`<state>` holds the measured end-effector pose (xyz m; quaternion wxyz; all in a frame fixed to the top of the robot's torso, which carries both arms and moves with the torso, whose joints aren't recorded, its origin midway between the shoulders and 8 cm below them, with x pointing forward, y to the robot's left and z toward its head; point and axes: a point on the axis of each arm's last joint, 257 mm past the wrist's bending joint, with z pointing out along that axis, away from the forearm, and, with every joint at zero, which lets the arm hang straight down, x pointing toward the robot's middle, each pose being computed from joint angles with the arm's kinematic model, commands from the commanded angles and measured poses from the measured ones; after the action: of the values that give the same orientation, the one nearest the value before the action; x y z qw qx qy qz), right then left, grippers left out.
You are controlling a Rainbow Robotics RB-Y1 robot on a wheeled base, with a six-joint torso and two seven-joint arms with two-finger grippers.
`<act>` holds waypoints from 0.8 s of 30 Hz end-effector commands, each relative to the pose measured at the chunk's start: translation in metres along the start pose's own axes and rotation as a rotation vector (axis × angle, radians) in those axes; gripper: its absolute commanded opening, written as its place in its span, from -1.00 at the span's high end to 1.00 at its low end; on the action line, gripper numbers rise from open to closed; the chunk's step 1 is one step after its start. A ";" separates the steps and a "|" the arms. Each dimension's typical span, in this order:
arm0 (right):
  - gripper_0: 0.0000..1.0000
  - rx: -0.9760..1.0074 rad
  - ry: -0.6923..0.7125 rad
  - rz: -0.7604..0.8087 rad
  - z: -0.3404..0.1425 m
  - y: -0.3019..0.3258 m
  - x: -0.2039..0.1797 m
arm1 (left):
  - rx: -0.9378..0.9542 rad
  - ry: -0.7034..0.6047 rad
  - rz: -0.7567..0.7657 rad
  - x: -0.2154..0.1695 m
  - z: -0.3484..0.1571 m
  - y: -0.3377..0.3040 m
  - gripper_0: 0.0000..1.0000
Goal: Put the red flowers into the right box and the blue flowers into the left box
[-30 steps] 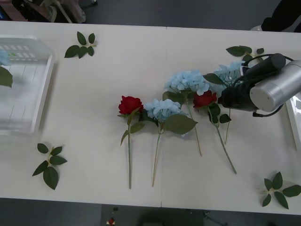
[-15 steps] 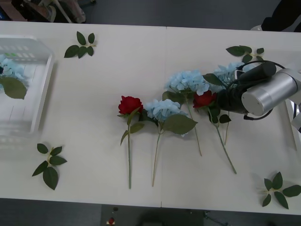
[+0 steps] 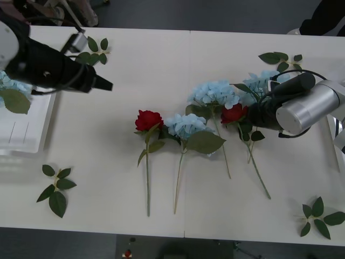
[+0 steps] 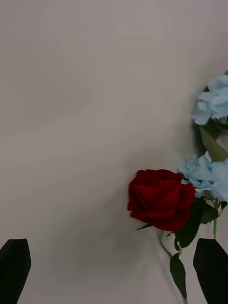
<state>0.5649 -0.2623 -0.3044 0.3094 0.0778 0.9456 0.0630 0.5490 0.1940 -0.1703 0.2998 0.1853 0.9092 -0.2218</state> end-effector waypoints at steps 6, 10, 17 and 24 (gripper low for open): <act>1.00 -0.075 -0.093 -0.122 -0.077 -0.033 -0.088 | 0.030 0.111 0.158 0.084 0.068 -0.063 -1.00; 1.00 -0.183 -0.104 -0.233 -0.114 -0.035 -0.100 | 0.026 0.125 0.197 0.101 0.084 -0.085 -1.00; 1.00 -0.528 -0.208 -0.336 -0.169 0.046 -0.082 | 0.001 0.123 0.223 0.103 0.111 -0.113 -1.00; 1.00 -0.803 -0.312 -0.567 -0.209 0.121 -0.042 | -0.009 0.067 0.304 0.084 0.098 -0.118 -1.00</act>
<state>0.5021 -0.2045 -0.1065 0.4529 -0.2757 0.8006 0.2791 0.4622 0.0651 -0.3015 0.2600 0.3129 0.8987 -0.1638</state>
